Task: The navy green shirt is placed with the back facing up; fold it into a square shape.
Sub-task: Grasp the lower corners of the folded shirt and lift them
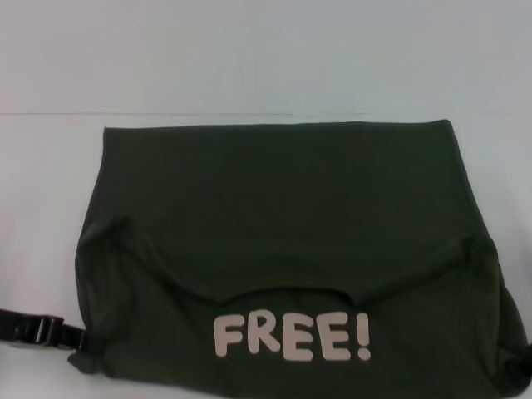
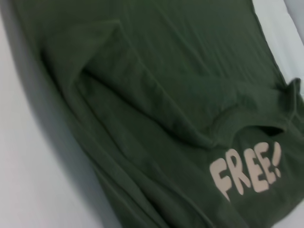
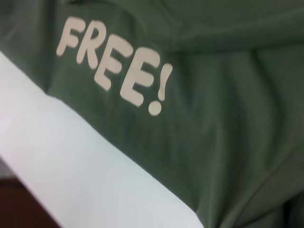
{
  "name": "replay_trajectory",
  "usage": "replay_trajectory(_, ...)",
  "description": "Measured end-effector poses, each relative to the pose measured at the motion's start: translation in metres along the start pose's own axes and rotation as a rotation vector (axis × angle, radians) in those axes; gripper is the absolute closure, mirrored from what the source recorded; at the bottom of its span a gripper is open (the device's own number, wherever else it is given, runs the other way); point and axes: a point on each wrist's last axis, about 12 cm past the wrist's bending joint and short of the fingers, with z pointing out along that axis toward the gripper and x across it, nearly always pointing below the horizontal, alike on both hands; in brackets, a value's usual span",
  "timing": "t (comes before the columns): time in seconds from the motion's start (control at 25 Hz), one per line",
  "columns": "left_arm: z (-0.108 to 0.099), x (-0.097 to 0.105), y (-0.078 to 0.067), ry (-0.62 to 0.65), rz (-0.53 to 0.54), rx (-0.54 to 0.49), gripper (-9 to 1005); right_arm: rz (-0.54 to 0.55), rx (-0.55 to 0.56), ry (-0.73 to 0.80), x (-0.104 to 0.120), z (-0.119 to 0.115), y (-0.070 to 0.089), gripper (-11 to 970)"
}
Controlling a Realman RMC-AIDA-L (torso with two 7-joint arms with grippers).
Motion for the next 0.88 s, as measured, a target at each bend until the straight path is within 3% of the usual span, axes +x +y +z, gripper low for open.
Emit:
replay_trajectory(0.64, -0.014, 0.02, -0.017, 0.289, -0.06, 0.1, 944, -0.116, -0.071, 0.157, 0.021, 0.01, 0.007, 920)
replay_trajectory(0.88, -0.016, 0.018, -0.018, 0.287, -0.056, 0.106, 944, -0.115, -0.081, 0.143, 0.021, 0.012, 0.007, 921)
